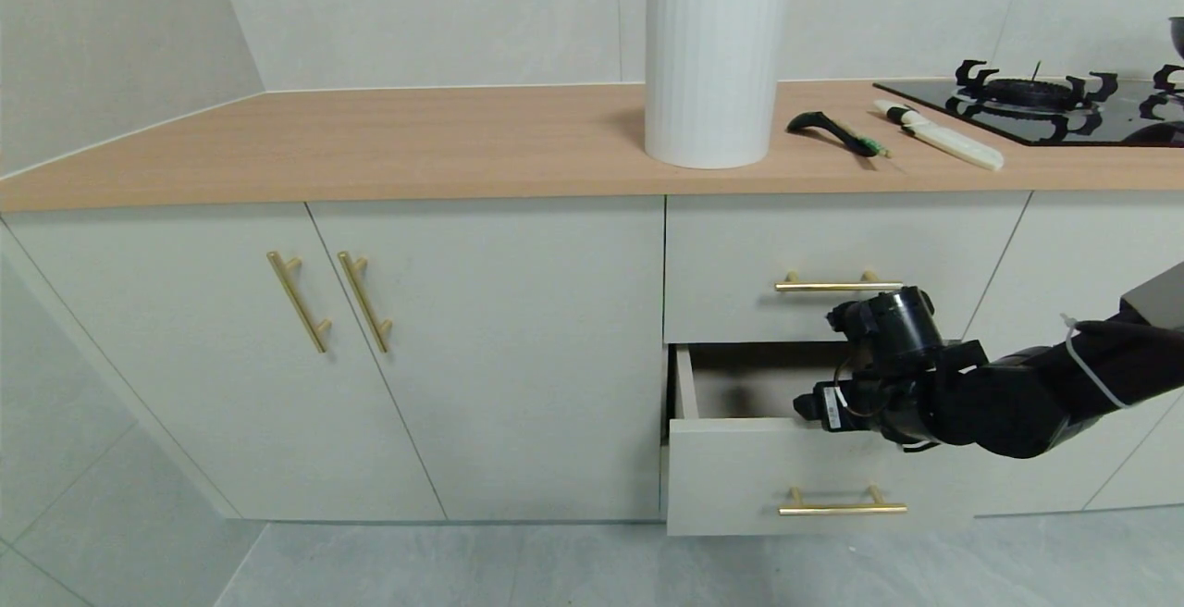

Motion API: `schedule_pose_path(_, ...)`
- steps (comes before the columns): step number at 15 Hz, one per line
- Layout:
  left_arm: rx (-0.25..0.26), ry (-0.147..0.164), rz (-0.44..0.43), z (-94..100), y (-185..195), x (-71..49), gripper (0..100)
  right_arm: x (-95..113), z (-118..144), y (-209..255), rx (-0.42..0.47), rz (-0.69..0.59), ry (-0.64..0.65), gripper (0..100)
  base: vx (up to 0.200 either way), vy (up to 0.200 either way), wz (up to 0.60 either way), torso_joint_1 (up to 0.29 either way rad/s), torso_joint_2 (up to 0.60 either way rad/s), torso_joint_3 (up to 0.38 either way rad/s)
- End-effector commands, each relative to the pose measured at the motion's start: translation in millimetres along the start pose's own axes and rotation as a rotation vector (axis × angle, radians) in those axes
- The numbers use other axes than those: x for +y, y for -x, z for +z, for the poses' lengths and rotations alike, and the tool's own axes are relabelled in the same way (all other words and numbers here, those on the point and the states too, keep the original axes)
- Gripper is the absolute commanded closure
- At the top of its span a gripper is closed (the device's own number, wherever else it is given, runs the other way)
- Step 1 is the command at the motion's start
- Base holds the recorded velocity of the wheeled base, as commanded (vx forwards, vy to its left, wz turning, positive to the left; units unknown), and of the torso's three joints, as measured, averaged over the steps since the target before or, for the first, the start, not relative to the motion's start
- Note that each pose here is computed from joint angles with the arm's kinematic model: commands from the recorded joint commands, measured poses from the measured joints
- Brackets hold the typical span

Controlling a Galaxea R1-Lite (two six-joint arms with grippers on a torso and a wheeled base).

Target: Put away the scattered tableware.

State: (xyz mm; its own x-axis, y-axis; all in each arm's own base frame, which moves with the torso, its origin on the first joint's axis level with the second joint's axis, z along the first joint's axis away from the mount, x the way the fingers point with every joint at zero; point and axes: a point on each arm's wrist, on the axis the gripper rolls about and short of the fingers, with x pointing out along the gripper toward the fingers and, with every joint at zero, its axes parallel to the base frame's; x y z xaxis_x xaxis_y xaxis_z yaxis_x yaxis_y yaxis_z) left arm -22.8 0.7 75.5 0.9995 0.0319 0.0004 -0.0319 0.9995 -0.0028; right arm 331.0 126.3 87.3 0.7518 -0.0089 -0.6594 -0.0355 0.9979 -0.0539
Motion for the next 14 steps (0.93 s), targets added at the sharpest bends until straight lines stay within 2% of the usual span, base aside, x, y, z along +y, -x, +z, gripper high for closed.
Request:
schedule_pose_path(1,0.000,0.000,0.000,0.0,0.0,0.0,0,-0.3,3.4,11.4,-0.007,0.007,0.002,0,0.000,0.000,0.00,0.000,0.00,0.000)
schedule_pose_path(9,0.000,0.000,0.000,0.0,0.0,0.0,0,0.5,-8.5,37.0,0.142,0.008,0.114,0,0.000,0.000,0.00,0.000,0.00,0.000)
schedule_pose_path(14,0.000,0.000,0.000,0.0,0.0,0.0,0,3.3,-21.7,49.9,0.272,0.004,0.204,0,0.000,0.000,0.00,0.000,0.00,0.000)
